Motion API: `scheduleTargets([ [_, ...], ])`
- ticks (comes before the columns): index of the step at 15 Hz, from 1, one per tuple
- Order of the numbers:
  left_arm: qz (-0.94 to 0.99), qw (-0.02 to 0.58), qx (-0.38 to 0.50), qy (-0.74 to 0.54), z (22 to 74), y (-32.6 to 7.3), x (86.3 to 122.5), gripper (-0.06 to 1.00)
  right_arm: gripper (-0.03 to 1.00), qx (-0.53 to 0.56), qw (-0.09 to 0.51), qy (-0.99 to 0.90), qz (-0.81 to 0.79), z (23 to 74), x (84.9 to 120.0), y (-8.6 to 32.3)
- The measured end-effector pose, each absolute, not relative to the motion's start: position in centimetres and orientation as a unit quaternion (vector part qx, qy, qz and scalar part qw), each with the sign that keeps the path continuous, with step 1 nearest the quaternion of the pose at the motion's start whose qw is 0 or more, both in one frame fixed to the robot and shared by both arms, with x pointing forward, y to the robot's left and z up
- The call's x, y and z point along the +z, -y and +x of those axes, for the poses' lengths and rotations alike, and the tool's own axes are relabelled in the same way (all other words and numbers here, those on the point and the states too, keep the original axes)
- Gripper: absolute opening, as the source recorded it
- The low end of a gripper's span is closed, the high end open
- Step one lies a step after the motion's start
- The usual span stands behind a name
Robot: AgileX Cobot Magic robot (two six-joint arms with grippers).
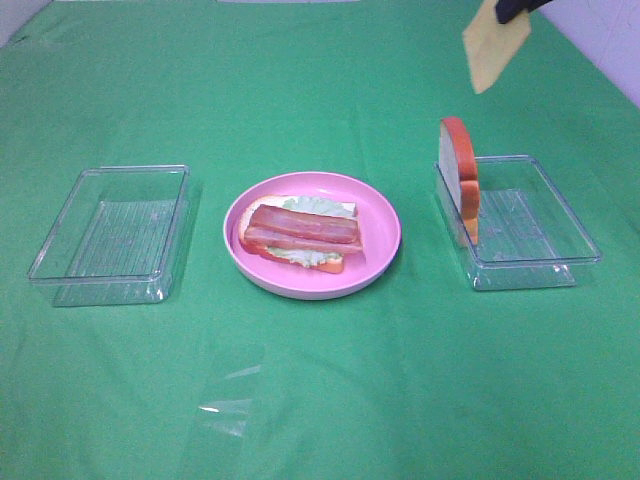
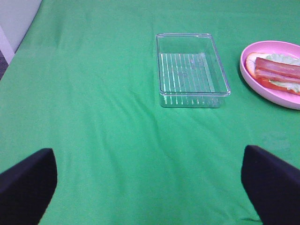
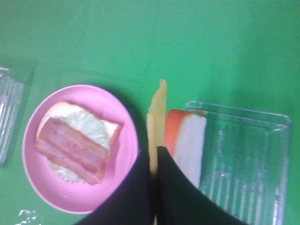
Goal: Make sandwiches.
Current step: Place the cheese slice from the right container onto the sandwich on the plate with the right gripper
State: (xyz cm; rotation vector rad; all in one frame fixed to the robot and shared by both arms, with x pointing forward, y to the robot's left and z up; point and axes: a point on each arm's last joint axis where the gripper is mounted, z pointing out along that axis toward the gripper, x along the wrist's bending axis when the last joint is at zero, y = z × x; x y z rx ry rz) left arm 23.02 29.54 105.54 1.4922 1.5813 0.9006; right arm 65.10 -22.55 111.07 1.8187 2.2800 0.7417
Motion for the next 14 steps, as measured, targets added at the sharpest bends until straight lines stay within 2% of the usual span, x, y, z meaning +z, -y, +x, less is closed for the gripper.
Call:
scheduleTargets([
  [4,0.585,0.384,0.353,-0.62,23.0,-29.5,105.5,0.99,0.03,0.265,0.045,-0.807,0.526,63.1,111.1,14.5],
  [8,0.585,0.384,0.353,-0.62,23.0,-29.5,105.5,0.99,0.03,0.266,0.019,-0.845,0.463,61.0,109.5,7.7],
  [14,0.585,0.384,0.353,-0.62,23.0,-29.5,105.5,0.99,0.03,0.258,-0.029,-0.845,0.468,61.4,106.7,5.9],
])
